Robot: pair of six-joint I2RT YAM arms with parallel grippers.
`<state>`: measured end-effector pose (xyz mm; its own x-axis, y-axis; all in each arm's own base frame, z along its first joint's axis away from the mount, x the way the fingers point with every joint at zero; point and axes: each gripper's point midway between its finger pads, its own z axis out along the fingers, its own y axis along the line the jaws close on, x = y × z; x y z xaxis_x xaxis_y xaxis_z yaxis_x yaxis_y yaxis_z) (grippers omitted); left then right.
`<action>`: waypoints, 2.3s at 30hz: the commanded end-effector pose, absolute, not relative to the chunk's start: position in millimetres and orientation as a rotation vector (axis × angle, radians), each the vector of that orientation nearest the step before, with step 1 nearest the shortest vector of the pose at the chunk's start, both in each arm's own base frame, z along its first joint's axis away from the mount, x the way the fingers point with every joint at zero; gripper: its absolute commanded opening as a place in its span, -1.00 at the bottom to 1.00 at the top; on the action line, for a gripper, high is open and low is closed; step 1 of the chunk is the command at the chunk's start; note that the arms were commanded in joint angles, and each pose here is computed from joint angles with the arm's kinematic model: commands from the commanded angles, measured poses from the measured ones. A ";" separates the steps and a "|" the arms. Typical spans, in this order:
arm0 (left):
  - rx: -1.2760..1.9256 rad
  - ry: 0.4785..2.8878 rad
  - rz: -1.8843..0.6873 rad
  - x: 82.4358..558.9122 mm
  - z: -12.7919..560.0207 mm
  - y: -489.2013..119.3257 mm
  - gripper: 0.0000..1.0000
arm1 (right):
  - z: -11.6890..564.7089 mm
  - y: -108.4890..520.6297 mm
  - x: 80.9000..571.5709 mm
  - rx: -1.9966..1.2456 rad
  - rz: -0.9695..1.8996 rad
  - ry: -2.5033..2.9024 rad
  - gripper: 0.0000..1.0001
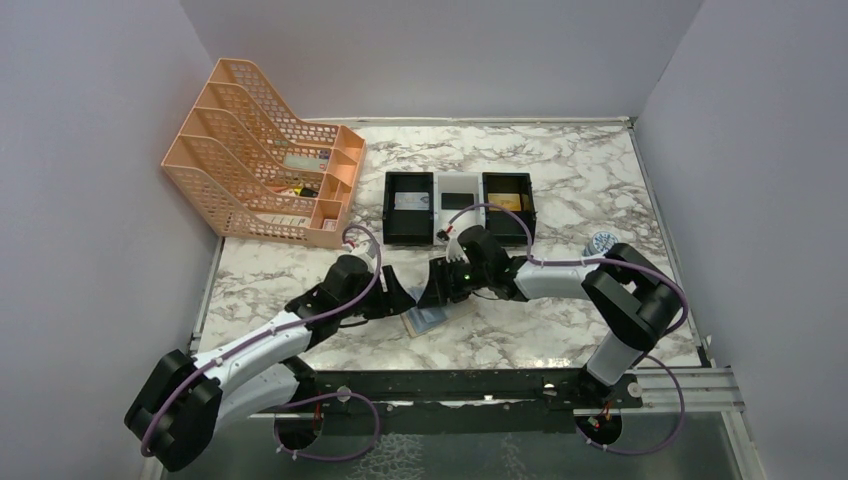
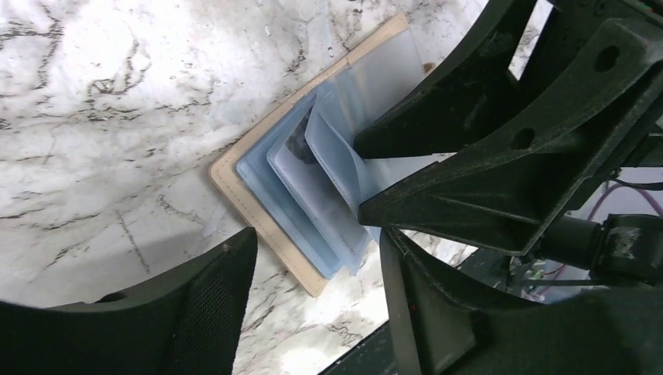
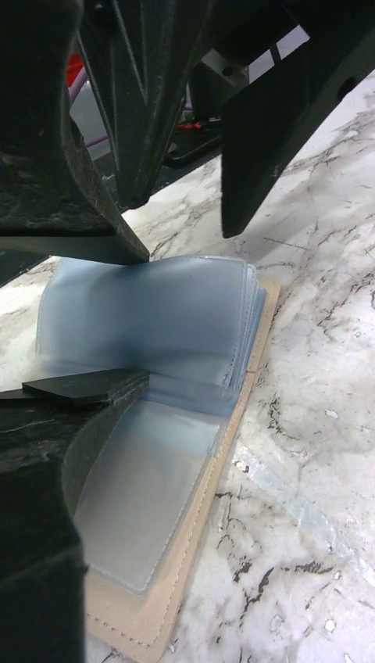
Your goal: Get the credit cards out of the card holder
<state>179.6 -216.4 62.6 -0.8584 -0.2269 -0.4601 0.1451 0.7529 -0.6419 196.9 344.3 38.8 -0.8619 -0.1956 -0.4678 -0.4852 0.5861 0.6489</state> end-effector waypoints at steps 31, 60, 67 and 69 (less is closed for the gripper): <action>-0.537 2.269 -1.129 207.5 65.1 -234.1 -0.38 | 40.2 340.0 190.9 -0.505 1.217 2.489 0.01; -0.431 2.352 -1.115 210.7 52.3 -253.3 -0.78 | 71.5 332.2 203.0 -0.478 1.146 2.406 0.28; -0.378 2.364 -1.127 210.7 54.1 -258.8 -0.67 | 66.0 298.0 223.2 -0.398 0.839 2.443 0.32; -0.349 2.372 -1.140 210.4 55.6 -262.6 -0.57 | 72.1 296.2 220.9 -0.408 0.851 2.420 0.32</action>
<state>206.3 -246.7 40.0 -0.8320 -0.4733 -0.2895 -0.0991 0.6402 -0.7618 210.5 314.9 66.6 -0.8416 -0.1103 -0.5287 -0.4468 0.6922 0.5668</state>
